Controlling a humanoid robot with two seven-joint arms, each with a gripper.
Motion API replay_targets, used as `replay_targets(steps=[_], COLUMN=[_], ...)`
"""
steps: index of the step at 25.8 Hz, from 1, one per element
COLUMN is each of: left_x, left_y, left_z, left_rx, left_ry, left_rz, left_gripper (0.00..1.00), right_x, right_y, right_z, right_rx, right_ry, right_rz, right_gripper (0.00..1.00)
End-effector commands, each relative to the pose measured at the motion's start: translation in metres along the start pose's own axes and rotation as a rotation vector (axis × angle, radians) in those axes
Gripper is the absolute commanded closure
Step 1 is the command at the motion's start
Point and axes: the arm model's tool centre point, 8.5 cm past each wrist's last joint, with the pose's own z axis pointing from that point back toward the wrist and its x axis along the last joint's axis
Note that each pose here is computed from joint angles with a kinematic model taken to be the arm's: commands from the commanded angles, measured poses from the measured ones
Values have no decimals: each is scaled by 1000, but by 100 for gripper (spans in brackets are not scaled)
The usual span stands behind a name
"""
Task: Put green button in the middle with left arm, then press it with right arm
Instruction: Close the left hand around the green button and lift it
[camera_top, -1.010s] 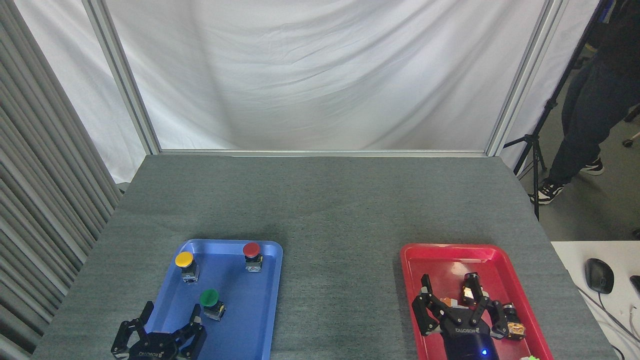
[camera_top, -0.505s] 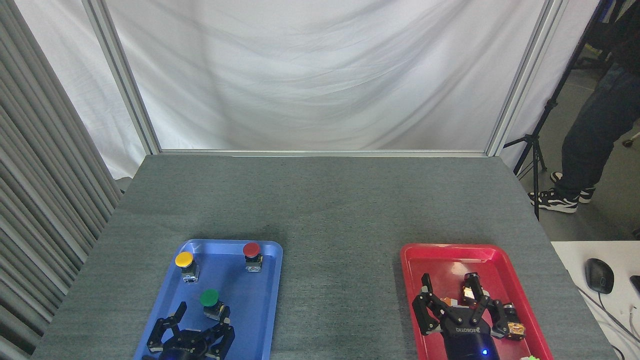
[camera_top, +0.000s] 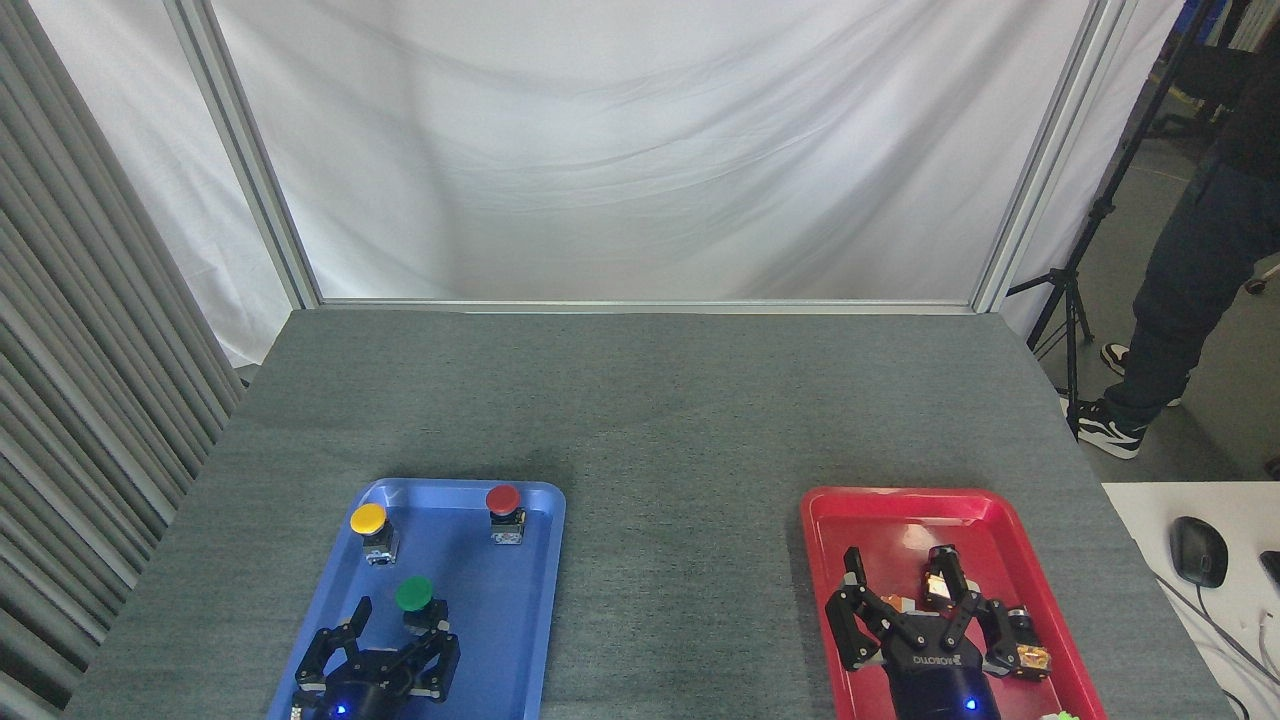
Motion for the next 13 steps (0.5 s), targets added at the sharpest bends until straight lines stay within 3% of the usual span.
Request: replay_targets(steps=[1, 8, 10, 13], left_x=[0, 10, 15, 21], left_y=[-3, -3, 2, 34], left_z=[0, 5, 5, 4], left_rx=[-13, -9, 10, 116], left_ry=[2, -125, -187, -246], left_rz=[1, -3, 3, -9], left_gripper=[38, 99, 100, 100], right_x=[0, -2, -2, -2], right_y=[0, 1, 1, 1], right_z=[0, 1, 1, 2], right_rx=[1, 2, 4, 5], right_ry=[2, 0, 2, 2], right_rz=[0, 4, 4, 4], right_gripper=[0, 0, 0, 0])
